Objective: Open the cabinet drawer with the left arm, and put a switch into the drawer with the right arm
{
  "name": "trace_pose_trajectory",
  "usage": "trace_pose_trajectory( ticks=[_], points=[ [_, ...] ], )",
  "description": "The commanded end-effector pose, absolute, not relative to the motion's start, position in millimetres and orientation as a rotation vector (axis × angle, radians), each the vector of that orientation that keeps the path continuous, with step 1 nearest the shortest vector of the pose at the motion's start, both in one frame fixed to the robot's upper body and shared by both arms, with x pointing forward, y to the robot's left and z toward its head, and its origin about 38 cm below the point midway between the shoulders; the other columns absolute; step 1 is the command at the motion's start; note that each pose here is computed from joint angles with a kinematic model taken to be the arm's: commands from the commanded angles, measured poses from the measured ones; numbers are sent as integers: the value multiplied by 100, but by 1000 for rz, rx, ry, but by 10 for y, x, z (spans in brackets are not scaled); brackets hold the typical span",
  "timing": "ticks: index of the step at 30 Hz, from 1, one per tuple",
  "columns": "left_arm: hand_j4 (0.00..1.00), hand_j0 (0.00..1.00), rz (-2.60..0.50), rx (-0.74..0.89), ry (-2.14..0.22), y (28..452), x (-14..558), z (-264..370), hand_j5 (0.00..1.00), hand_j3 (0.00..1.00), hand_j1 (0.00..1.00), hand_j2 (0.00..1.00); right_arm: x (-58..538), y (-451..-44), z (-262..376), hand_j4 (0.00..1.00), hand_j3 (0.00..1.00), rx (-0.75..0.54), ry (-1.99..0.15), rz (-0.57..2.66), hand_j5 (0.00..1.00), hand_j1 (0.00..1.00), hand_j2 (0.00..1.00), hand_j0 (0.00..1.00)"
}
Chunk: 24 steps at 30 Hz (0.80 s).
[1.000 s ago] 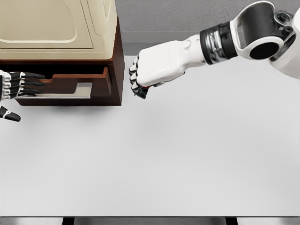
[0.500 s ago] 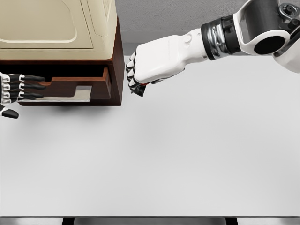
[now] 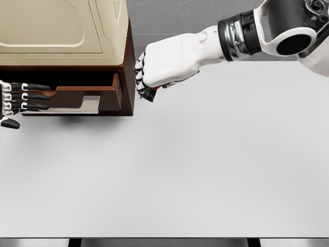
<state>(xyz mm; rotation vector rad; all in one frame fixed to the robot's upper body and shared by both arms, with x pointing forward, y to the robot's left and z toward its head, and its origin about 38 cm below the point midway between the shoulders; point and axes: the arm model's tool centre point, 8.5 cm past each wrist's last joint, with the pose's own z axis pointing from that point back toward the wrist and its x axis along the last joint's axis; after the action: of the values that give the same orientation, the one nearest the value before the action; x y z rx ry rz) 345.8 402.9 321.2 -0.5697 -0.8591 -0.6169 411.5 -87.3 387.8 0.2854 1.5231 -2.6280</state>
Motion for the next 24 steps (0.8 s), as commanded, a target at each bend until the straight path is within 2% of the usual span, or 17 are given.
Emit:
trace_pose_trajectory(
  ticks=[1,10,24],
  points=[
    [100,100,-674,-484,-790,4064,3435,2967,100,100,100,100,4105,-837,3912,44,44,276,1538,-2621,44,44,44,44],
    [100,100,-654,-487,-746,4093,3391,2856,100,100,100,100,4080,-606,4004,44,44,282,1560,-2603,44,44,44,44],
    [100,100,-633,-479,-714,4159,3324,2778,100,100,100,100,4075,-553,4048,44,44,297,1566,-2600,44,44,44,44]
  ],
)
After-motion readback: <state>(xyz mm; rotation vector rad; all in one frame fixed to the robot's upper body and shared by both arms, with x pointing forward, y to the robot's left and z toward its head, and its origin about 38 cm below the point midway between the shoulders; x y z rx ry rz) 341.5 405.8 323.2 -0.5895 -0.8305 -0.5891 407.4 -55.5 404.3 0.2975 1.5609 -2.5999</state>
